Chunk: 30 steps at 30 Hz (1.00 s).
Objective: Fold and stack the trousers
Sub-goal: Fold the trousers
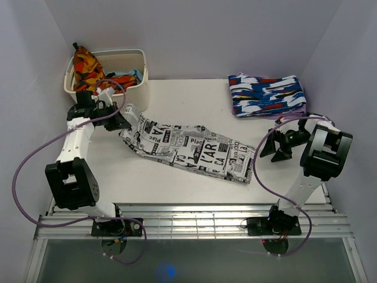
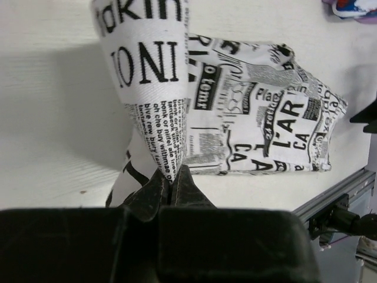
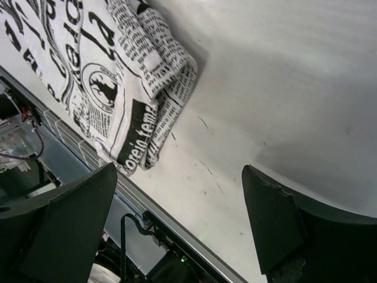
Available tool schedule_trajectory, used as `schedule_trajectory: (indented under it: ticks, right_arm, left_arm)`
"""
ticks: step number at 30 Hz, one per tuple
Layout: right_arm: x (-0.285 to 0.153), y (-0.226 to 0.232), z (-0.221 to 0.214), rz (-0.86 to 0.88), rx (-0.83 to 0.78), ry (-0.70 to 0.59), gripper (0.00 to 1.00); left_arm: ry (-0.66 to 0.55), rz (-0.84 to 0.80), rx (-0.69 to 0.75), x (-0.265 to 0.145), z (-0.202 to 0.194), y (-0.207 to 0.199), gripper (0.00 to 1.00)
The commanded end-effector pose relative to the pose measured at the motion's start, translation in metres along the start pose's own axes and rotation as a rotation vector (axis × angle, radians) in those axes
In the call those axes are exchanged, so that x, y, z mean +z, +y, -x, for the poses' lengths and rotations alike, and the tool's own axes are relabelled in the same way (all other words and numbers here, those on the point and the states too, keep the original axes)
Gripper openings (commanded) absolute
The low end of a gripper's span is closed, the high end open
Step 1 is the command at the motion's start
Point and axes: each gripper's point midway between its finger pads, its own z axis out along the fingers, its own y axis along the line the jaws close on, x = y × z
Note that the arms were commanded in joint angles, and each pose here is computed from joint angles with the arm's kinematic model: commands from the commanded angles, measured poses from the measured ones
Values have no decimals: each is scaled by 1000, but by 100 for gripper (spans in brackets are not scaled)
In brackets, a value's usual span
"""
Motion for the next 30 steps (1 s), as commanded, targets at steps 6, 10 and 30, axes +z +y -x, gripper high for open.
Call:
schedule_trajectory:
  ticks: [6,10,30]
  right_arm:
    - [36,29,-4,155,79,0,97]
    - [53,28,-16,148,110,48,95]
    - [84,47,1,245,61,20,8]
  left_arm:
    - [37,-74,113,8,-5,-116,0]
    - [98,-127,158,29,-24,-152,0]
    - [312,-356,101,126,-128,-312,0]
